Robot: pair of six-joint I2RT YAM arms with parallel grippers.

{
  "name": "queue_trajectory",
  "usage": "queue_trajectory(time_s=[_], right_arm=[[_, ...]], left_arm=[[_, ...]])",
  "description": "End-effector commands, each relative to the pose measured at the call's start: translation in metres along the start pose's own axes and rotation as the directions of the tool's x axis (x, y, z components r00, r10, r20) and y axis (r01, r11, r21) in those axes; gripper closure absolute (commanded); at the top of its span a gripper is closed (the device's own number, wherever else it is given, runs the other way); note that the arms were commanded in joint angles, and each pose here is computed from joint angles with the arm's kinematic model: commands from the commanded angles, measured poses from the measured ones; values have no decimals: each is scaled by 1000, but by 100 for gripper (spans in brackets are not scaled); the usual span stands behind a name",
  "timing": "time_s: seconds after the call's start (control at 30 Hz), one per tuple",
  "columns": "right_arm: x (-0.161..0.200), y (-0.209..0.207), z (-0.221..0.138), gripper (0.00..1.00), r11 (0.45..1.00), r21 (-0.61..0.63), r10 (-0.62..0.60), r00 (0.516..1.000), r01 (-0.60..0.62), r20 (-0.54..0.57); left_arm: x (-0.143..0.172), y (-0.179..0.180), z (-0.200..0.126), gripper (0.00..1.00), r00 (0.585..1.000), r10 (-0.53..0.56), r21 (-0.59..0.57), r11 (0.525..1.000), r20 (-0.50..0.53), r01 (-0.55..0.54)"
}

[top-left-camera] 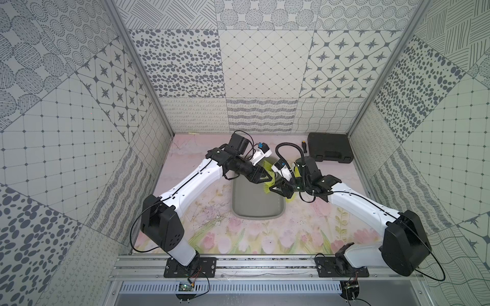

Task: Put the shuttlecocks into the storage box
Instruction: Place the shuttlecock in the storage box.

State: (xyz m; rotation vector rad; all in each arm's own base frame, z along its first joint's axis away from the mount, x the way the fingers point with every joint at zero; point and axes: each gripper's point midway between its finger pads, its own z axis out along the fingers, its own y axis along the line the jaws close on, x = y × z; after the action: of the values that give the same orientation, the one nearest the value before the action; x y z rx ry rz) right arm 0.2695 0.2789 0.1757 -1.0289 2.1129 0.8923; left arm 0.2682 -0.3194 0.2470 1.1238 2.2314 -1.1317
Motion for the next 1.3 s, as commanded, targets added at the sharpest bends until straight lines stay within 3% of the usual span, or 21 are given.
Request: queue_trajectory(time_s=[0.0, 0.37, 0.43, 0.57, 0.7, 0.77, 0.83, 1.0, 1.27], right_arm=[[-10, 7, 1, 77, 999, -33, -36, 999, 37, 15], [-9, 9, 3, 77, 998, -47, -33, 999, 33, 3], [-9, 9, 3, 76, 998, -45, -32, 999, 32, 2], [-9, 7, 3, 72, 999, -35, -31, 1000, 31, 4], [-7, 1, 1, 53, 1000, 11, -25, 999, 25, 20], [-8, -6, -1, 38, 998, 60, -24, 999, 21, 45], [-6, -12, -5, 31, 994, 111, -25, 997, 17, 73], [-2, -25, -22, 25, 973, 229, -12, 985, -27, 170], [21, -50, -44, 21, 899, 385, 112, 961, -206, 253]], left_arm=[[11, -10, 1, 56, 998, 41, 51, 998, -49, -38], [17, -8, 9, 64, 996, 27, 59, 998, -88, -21], [18, -7, 10, 72, 995, 22, 59, 998, -93, -17], [16, -6, 12, 100, 996, 4, 61, 998, -92, 1], [6, -5, 15, 100, 998, -48, 63, 997, -42, 51], [-1, 1, 18, 100, 995, -98, 45, 994, 10, 97], [-7, 9, 19, 100, 986, -151, 12, 989, 69, 150], [-13, 34, 19, 100, 914, -311, -38, 943, 261, 332], [6, 66, 25, 100, 725, -548, 9, 800, 418, 600]])
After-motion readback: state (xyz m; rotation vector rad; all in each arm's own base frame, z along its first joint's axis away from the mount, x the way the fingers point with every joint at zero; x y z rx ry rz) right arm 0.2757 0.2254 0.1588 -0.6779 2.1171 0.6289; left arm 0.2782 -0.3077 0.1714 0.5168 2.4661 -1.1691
